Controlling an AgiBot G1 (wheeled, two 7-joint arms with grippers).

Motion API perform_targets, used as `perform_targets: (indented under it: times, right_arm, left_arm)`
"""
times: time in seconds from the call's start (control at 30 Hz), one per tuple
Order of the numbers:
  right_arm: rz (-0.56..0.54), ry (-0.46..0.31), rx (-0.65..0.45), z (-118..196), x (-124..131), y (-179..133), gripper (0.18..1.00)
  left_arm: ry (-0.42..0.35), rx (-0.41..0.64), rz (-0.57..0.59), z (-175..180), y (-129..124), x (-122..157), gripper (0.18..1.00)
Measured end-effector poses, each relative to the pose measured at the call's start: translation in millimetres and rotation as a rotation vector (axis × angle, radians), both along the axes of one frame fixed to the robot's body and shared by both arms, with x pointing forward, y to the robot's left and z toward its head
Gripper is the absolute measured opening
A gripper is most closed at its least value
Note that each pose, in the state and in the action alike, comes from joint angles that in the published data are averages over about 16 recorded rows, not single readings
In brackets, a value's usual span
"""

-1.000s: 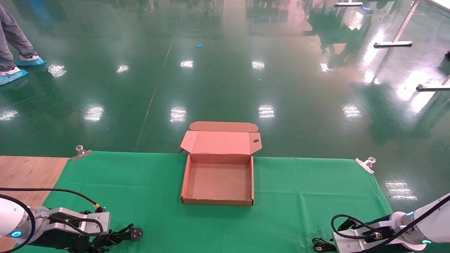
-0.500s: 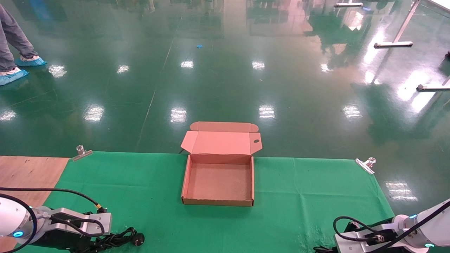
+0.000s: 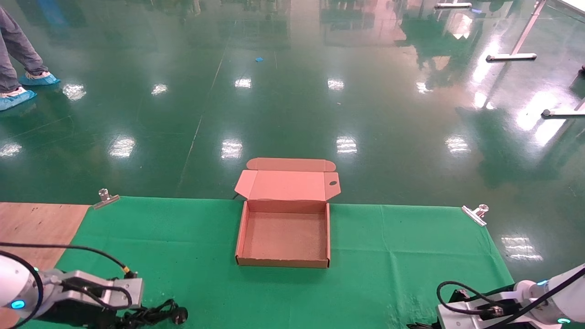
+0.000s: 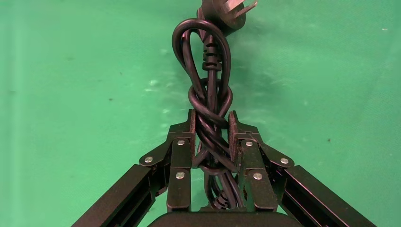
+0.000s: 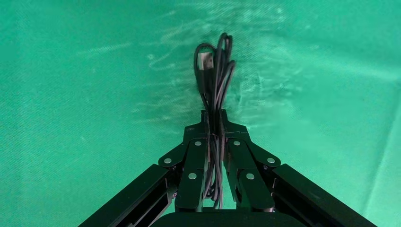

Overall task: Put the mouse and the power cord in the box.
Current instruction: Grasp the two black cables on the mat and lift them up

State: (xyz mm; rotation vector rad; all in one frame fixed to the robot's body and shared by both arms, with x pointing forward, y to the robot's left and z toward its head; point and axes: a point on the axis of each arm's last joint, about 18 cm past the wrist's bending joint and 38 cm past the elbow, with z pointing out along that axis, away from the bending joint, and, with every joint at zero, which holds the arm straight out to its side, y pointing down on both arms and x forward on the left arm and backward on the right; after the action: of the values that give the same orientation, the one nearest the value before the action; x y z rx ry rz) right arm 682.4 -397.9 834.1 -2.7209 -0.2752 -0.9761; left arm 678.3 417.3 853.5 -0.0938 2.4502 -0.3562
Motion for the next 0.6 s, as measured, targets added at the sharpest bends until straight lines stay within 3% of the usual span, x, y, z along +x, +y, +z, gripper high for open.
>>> perform_targets:
  times: [0.3,0.6]
  right_arm:
    - [0.028,-0.044,0.038,36,-4,-4,0.210]
    - [0.081,-0.118,0.078,98,-12,-1,0.208]
  left_arm:
    - [-0.033,0.001,-0.044,35,-5,-1,0.315]
    - [-0.088,0.022,-0.118,90,-24,-1,0.313]
